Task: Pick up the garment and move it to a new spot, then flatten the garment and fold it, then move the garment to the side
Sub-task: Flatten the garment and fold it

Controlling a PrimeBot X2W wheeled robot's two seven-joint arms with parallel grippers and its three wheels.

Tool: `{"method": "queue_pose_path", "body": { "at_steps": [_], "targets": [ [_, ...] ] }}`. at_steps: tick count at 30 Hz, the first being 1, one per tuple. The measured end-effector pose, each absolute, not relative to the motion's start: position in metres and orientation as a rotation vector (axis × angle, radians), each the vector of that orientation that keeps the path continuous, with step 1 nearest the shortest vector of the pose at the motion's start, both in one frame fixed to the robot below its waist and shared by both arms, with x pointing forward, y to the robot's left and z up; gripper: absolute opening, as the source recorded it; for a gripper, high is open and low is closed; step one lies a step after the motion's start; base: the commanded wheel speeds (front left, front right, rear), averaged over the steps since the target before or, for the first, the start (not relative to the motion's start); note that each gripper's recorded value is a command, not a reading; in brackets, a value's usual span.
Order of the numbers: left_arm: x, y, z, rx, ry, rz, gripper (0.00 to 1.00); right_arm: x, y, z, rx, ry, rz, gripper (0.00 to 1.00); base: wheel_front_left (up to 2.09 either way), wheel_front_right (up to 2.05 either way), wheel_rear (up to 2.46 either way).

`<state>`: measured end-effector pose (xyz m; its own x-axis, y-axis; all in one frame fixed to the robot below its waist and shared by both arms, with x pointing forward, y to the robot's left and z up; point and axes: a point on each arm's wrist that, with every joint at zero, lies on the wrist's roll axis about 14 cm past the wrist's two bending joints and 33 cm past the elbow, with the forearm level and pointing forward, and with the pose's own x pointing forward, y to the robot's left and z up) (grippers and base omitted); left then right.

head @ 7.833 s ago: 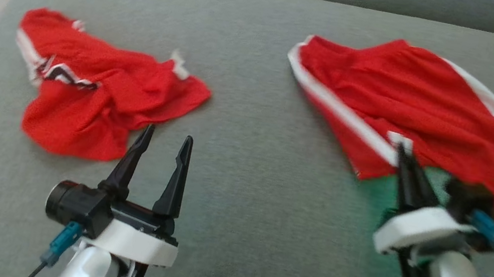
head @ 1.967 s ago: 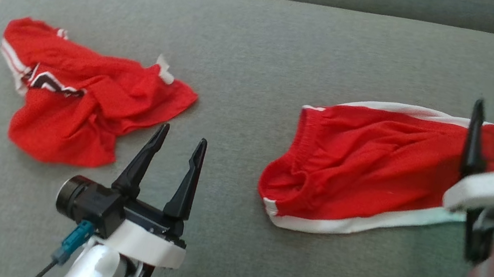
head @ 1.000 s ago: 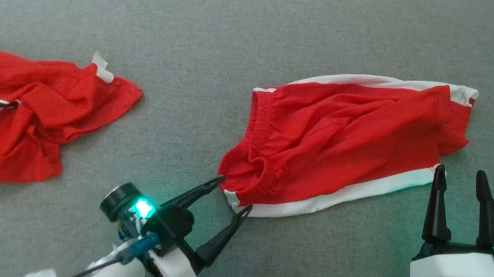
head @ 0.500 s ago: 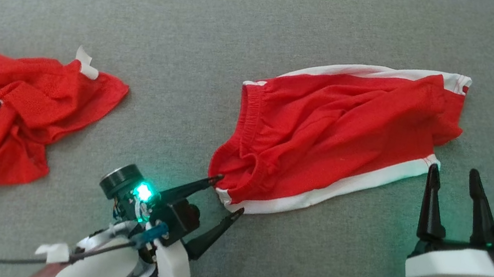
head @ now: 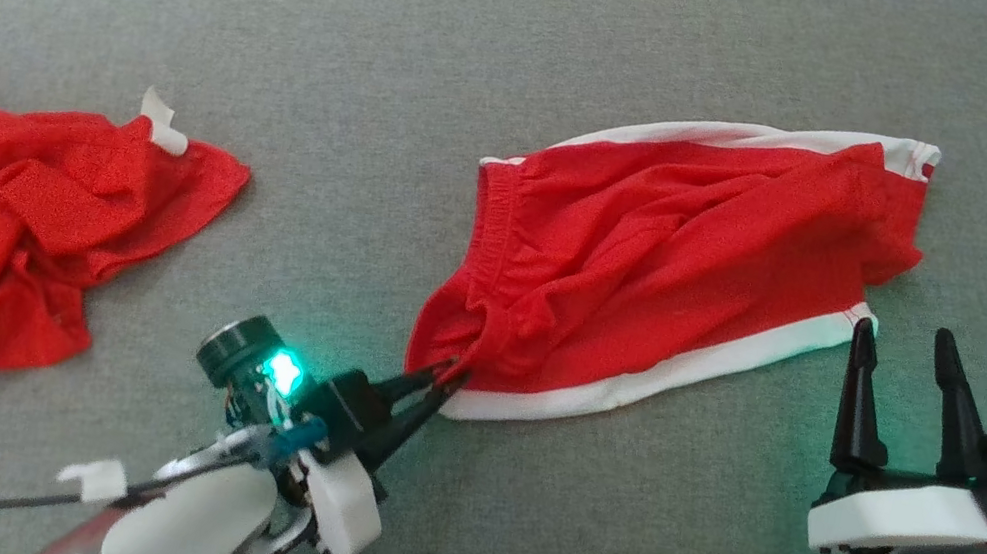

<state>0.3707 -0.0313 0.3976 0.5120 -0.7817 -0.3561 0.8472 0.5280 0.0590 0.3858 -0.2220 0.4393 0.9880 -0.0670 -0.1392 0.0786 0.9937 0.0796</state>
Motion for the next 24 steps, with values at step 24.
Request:
{"method": "queue_pose_path", "body": {
  "at_steps": [24],
  "targets": [
    [0.379, -0.022, 0.435, 0.053, 0.177, -0.852, 0.00, 0.397, -0.233, 0.371, 0.084, 0.509, -0.115, 1.00, 0.00, 0.00, 0.00]
  ]
}}
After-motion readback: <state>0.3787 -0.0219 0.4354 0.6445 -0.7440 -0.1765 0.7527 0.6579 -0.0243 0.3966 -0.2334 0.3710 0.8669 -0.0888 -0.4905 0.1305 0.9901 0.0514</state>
